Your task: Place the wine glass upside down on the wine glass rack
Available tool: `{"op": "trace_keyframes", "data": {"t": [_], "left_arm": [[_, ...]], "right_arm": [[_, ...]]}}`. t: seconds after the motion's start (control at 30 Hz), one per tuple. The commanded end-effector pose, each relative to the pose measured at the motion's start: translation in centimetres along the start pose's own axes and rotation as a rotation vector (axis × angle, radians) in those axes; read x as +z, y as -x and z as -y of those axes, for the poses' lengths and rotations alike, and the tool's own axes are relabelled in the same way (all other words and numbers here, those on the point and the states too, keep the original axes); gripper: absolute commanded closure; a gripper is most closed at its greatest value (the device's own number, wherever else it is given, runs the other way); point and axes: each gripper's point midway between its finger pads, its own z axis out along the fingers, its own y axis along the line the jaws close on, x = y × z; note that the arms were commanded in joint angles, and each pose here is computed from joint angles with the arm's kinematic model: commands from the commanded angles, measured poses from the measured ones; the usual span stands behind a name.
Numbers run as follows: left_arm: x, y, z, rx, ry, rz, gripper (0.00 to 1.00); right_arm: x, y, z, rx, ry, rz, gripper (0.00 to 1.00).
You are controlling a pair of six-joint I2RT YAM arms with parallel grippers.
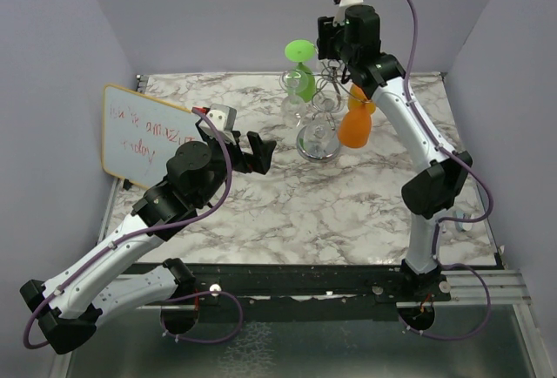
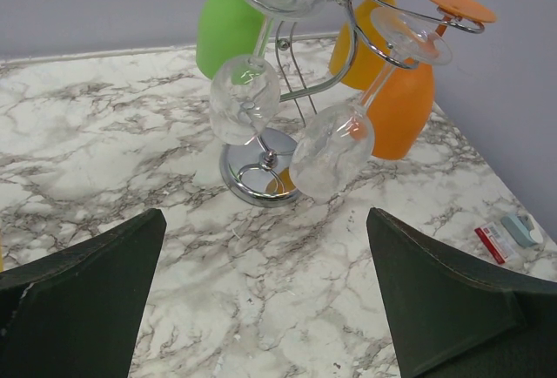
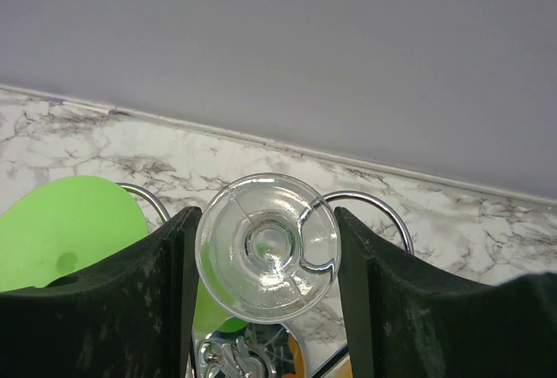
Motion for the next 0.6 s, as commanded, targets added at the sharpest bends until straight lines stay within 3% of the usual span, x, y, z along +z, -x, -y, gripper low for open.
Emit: {"op": "trace_keyframes", "data": {"t": [0.0, 0.33, 0.57], "left_arm": [[-0.4, -0.2, 0.0, -0.008, -0.009, -0.002, 0.01], [-0.5, 0.0, 0.0, -0.007, -0.007, 0.001, 0.01], [-0.6, 0.1, 0.1, -0.005, -0.013, -0.002, 0.01]], "right_arm": [[-1.9, 2.0, 1.5, -0.006, -0.052, 0.044, 0.99], [-0.8, -0.5, 0.9, -0.105, 0.011, 0.015, 0.99], [-0.9, -0.9, 0.6, -0.116, 0.145, 0.038, 0.99]]}}
